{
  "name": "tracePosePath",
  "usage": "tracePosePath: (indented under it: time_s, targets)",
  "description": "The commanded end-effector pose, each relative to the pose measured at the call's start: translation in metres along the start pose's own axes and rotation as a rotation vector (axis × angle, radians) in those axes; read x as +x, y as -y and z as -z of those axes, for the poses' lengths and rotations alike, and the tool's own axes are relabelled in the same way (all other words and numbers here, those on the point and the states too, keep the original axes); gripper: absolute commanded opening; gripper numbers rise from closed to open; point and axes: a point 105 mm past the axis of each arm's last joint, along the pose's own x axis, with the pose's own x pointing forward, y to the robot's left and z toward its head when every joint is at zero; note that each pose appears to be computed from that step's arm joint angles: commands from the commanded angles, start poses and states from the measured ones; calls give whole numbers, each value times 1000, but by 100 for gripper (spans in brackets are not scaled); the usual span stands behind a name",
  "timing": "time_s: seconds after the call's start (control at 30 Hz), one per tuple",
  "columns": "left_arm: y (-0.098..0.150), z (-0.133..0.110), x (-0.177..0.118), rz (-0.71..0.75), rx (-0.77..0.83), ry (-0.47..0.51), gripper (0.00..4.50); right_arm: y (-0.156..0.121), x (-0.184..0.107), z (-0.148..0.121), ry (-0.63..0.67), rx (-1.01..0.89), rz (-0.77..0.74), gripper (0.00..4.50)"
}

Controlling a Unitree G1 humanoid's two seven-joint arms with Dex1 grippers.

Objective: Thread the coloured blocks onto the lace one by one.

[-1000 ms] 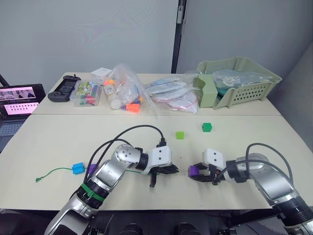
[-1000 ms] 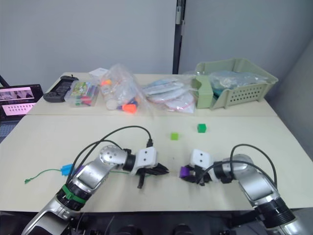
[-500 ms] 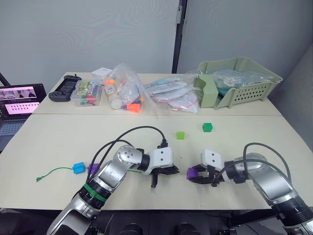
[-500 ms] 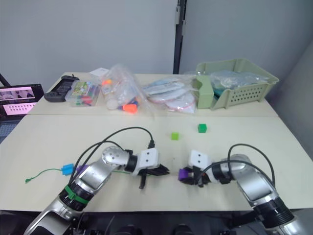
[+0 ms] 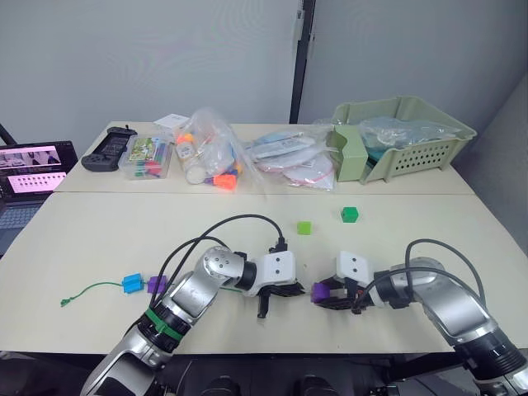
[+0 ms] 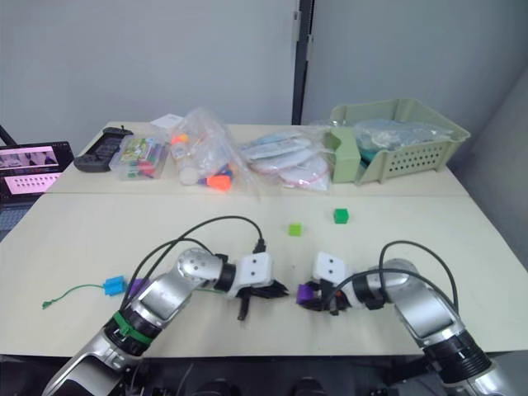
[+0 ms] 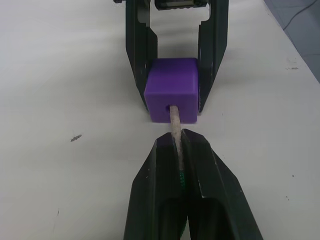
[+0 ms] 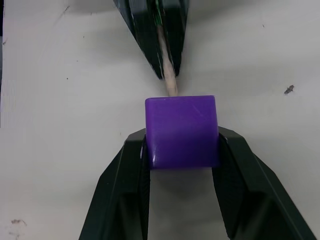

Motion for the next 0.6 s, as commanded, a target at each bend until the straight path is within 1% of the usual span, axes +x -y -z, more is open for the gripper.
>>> tracePosePath:
  time_s: [0.03, 0.1, 0.2, 0.3, 0.37, 0.4, 0.47, 0.57, 0.6]
  targets:
    - [7, -31, 18, 52, 61, 83, 0, 0, 5, -12, 11, -36, 23, 119]
    - [12, -36, 25, 79, 59, 98, 0, 1, 5, -12, 7, -32, 30, 119]
    - [16, -37, 31, 96, 46, 104, 0, 0, 6, -12, 4, -30, 33, 119]
    - [13, -39, 30, 81, 36, 127, 0, -1, 6, -12, 0, -26, 33, 119]
    - [9, -39, 24, 66, 16, 151, 0, -2, 5, -10, -5, -20, 36, 119]
    - [7, -38, 17, 62, 4, 162, 55, -3, 5, -9, -7, -18, 37, 119]
    - [2, -35, 3, 45, -14, 165, 99, -5, 4, -7, -10, -13, 38, 119]
    - [-5, -28, -11, 11, -25, 151, 204, -6, 4, -5, -14, -8, 41, 119]
    - [-6, -27, -17, 13, -51, 159, 235, -6, 4, -5, -16, -6, 40, 119]
